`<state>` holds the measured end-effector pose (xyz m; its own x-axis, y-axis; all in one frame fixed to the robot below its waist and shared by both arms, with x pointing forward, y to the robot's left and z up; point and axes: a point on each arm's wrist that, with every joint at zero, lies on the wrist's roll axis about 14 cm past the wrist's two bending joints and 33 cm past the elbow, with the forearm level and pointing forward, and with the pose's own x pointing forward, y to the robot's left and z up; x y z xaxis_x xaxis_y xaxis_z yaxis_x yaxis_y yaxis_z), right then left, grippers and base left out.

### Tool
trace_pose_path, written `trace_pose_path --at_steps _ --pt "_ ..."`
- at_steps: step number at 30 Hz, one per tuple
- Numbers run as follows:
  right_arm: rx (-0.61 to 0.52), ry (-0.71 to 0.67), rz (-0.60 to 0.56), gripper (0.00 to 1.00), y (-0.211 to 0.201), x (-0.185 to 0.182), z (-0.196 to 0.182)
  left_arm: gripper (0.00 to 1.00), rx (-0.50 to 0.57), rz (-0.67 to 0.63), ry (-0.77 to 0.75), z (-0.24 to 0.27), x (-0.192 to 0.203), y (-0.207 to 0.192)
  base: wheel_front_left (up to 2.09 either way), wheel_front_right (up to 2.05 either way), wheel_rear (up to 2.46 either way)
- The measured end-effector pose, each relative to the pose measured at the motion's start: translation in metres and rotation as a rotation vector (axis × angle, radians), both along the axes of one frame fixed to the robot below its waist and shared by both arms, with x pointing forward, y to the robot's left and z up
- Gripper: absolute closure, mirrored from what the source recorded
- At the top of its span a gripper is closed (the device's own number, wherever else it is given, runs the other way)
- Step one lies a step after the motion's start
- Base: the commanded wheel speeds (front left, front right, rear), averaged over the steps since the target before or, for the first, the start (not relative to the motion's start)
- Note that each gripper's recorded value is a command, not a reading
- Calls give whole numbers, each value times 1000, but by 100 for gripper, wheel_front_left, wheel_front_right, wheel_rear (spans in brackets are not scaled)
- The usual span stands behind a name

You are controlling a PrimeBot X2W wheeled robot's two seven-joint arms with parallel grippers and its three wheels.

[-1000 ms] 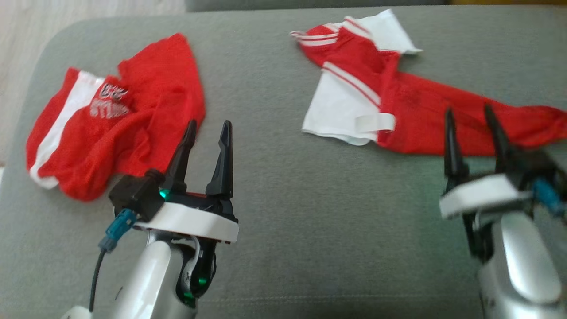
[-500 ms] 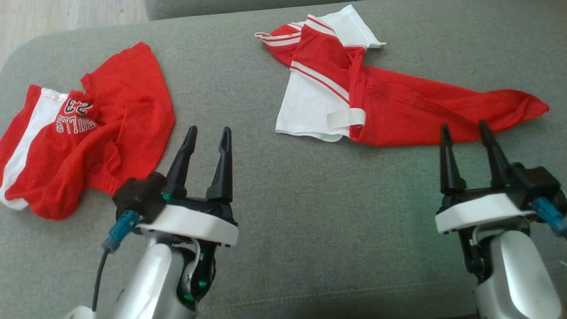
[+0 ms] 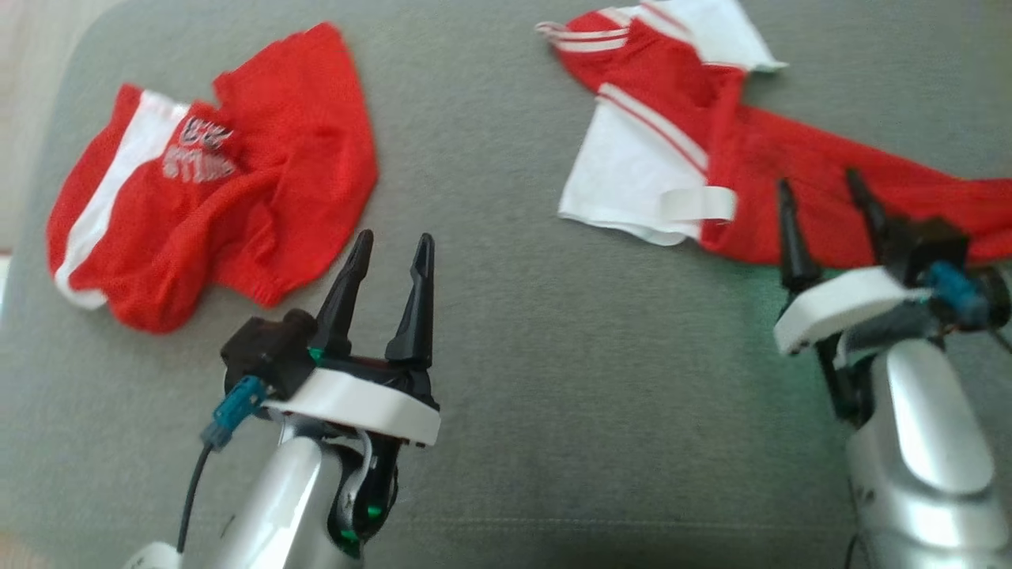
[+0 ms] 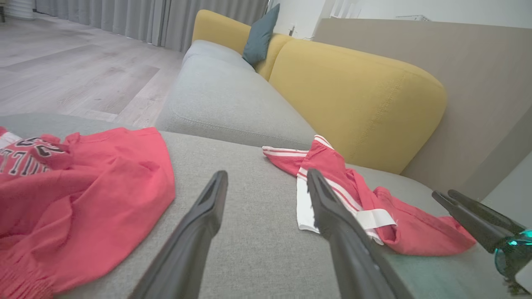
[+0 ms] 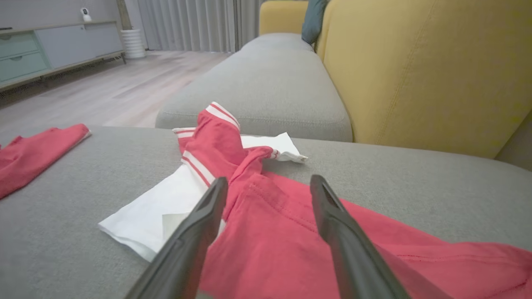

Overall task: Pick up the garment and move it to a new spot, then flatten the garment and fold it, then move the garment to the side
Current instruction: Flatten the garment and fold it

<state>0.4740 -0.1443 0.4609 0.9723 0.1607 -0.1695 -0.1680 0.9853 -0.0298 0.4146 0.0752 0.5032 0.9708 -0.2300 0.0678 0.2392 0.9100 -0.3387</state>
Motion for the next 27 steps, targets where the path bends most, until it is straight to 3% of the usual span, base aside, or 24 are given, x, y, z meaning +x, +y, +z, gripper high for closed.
trace_pose_path --at_steps 9,18,20,21,27 --pt "-41 111 16 0 13 44 -35 0 11 85 50 -17 3 30 0 0 0" --pt "-63 176 16 0 15 52 -62 0 13 124 68 -22 3 44 0 0 0" --pt "-61 174 13 73 14 53 -61 0 12 122 67 -22 3 43 0 0 0" --pt "-64 174 13 100 13 53 -62 0 11 120 66 -22 3 42 0 0 0" --pt "-60 146 -1 100 7 49 -55 0 6 104 54 -17 4 37 0 0 0"
